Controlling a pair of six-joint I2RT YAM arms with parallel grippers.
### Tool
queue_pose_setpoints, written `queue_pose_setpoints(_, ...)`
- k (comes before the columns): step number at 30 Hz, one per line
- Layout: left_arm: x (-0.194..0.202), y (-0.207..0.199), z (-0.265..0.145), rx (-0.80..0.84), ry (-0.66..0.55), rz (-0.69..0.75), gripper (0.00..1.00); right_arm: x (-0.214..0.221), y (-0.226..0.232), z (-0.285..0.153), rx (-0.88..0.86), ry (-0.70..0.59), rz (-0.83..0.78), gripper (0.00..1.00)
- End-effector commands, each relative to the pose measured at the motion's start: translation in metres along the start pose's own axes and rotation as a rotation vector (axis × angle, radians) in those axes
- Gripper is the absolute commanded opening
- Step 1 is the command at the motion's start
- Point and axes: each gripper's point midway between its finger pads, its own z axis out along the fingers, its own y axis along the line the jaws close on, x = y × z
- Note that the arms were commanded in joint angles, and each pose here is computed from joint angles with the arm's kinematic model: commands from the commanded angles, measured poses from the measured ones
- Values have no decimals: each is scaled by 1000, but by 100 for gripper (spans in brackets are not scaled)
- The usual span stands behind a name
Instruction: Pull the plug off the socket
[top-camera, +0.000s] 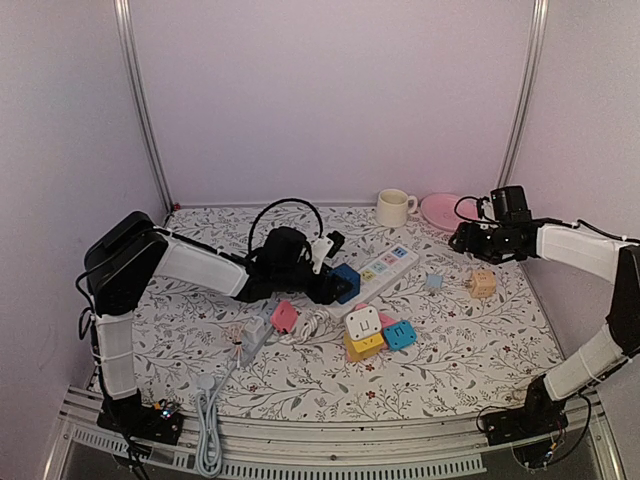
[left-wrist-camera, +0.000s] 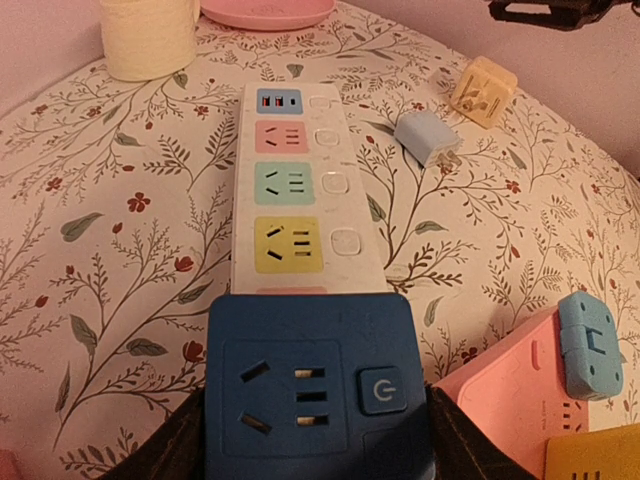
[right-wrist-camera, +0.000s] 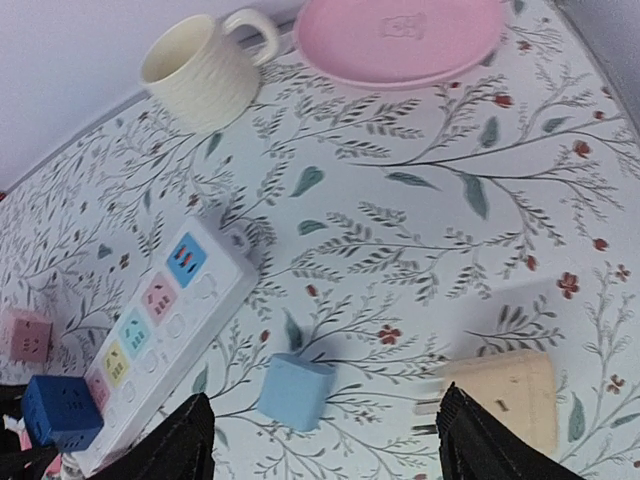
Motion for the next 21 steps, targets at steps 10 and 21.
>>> queue_pose_setpoints(10, 75, -10, 6, 26, 237, -89, 0, 48, 176, 58, -487, 193, -65, 24)
queue_pose_setpoints(21, 61, -13, 10, 37, 207, -95, 0, 95, 215, 101, -554, 313, -40, 4)
